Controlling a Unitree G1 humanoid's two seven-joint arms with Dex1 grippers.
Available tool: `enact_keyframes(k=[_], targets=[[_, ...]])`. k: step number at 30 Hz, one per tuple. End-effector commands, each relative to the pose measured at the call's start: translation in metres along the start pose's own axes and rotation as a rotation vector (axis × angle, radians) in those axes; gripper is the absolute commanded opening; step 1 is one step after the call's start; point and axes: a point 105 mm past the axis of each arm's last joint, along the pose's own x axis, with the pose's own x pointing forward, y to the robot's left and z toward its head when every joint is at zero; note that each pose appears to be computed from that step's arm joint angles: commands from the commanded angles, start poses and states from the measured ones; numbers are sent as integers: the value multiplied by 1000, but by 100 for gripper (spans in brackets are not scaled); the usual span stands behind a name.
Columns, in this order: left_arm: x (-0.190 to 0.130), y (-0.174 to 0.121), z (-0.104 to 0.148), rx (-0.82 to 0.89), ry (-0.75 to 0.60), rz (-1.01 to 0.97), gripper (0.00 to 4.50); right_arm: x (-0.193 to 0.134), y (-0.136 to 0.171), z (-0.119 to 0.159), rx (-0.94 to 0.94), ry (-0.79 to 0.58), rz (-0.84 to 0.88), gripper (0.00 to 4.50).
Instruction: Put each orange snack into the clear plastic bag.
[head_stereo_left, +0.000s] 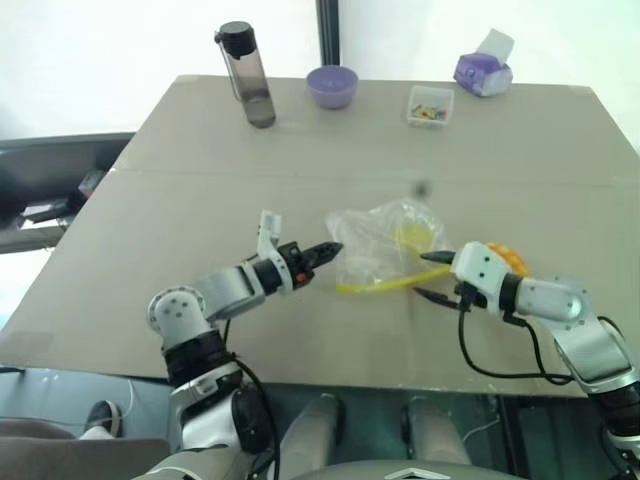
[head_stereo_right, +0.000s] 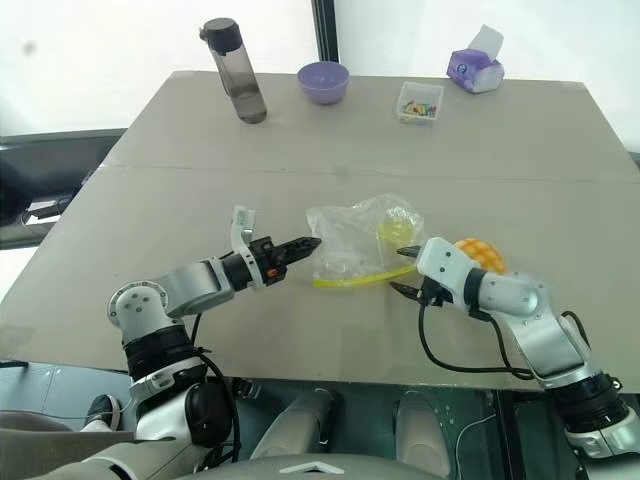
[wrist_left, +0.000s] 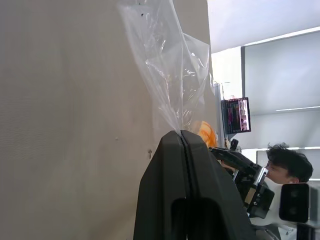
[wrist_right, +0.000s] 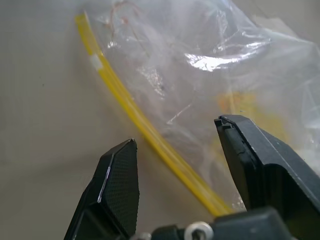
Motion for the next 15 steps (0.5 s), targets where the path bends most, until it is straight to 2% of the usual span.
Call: enact_keyframes(k=[1, 4, 7, 10, 15], targets=[[-2, -15, 5, 20, -11, -66, 2, 0, -15, -8, -81, 66, -85, 287], [-2, -16, 3, 23, 1, -72, 2, 2, -22, -14, -87, 101, -125, 287], [-2, -17, 2, 21, 10, -76, 2, 4, -18, -13, -103, 88, -94, 287], [-4, -18, 0, 26, 20, -82, 2, 4, -27, -13, -75, 91, -157, 287], [-5, -15, -2, 32, 36, -62, 0, 5, -32, -9, -64, 72, -182, 58]])
